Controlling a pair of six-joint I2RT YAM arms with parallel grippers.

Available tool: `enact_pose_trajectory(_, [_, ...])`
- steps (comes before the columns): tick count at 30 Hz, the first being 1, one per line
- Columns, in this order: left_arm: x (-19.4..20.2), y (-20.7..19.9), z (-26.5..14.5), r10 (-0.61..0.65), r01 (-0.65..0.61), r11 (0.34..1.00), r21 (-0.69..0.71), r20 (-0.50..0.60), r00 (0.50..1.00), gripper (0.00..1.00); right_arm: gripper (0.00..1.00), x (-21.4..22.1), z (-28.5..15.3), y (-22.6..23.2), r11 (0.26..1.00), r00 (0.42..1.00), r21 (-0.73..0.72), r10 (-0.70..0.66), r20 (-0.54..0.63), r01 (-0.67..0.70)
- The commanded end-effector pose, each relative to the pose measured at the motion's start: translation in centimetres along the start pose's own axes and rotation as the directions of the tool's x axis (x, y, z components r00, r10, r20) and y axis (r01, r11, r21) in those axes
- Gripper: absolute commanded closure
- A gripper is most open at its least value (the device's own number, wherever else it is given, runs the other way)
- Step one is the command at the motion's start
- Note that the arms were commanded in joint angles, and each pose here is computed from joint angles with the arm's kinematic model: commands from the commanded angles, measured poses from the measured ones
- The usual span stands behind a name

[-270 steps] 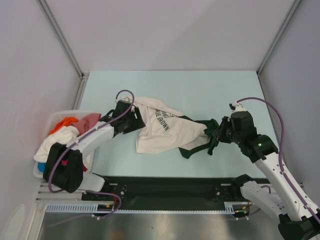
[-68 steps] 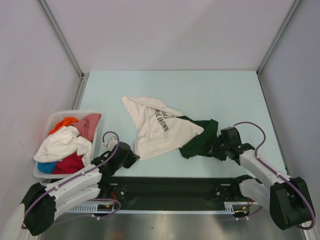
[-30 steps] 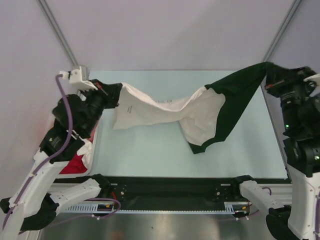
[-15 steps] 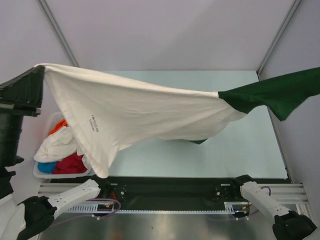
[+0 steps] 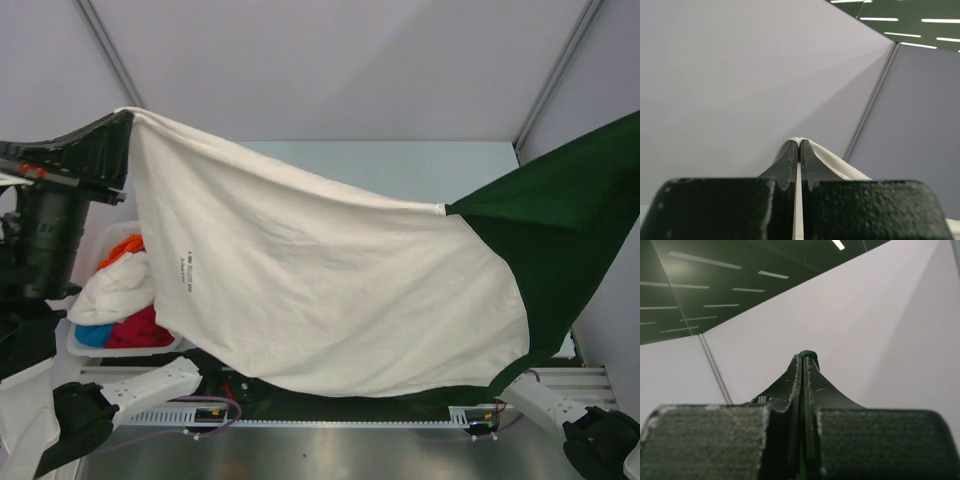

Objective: Fold and stack the t-shirts
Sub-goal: Flatten the tshirt out

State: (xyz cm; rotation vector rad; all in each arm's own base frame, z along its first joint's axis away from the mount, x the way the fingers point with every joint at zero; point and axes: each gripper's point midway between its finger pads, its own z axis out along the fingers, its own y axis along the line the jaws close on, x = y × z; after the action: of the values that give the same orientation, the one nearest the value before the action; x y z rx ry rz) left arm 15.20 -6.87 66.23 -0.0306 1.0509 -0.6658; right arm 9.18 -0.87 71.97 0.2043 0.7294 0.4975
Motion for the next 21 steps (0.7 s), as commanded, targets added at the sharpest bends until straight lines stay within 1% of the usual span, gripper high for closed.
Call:
enact_pose_trajectory(1, [0.9, 0.4, 2.5, 0.07, -0.069, 0.997, -0.039, 0.022, 0.997, 1.0, 1.0, 0.7, 1.9, -0.8, 0.997, 0.998, 0.043, -0.058, 0.031, 0.057])
enact_pose_trajectory(3, [0.9, 0.4, 2.9, 0.081, -0.08, 0.996, -0.046, 0.016, 0.997, 1.0, 1.0, 0.2, 1.7, -0.2, 0.998, 0.997, 0.002, -0.066, 0.04, 0.066])
enact_pose_trajectory(6, [-0.8, -0.7, 2.3, 0.068, -0.069, 0.998, 0.013, 0.049, 0.996, 1.0, 1.0, -1.9, 0.8, 0.8, 0.997, 0.996, -0.064, -0.036, 0.082, 0.041])
enact_pose_trajectory(7, [-1.9, -1.1, 1.8, 0.06, -0.062, 0.997, 0.035, 0.069, 0.996, 0.99, 1.0, -2.5, 0.4, 1.3, 0.995, 0.995, -0.095, -0.027, 0.092, 0.035])
enact_pose_trajectory(9, [-3.0, -1.7, 1.1, 0.039, -0.045, 0.997, 0.067, 0.085, 0.996, 1.0, 1.0, -4.2, -0.5, 1.8, 0.992, 0.993, -0.128, 0.011, 0.117, 0.004])
enact_pose_trajectory(12, [-4.7, -2.4, -0.6, -0.003, -0.01, 0.993, 0.12, 0.109, 0.994, 0.99, 1.0, -5.8, -1.5, 2.0, 0.988, 0.991, -0.15, 0.048, 0.124, -0.029])
enact_pose_trajectory(17, [-6.7, -3.3, -2.9, -0.073, 0.045, 0.981, 0.188, 0.145, 0.987, 1.0, 1.0, -8.3, -3.5, 3.6, 0.959, 0.979, -0.258, 0.157, 0.131, -0.119])
enact_pose_trajectory(21, [-9.4, -3.9, -4.9, -0.116, 0.065, 0.967, 0.245, 0.2, 0.973, 1.0, 1.0, -11.0, -5.3, 5.1, 0.921, 0.961, -0.36, 0.222, 0.164, -0.151])
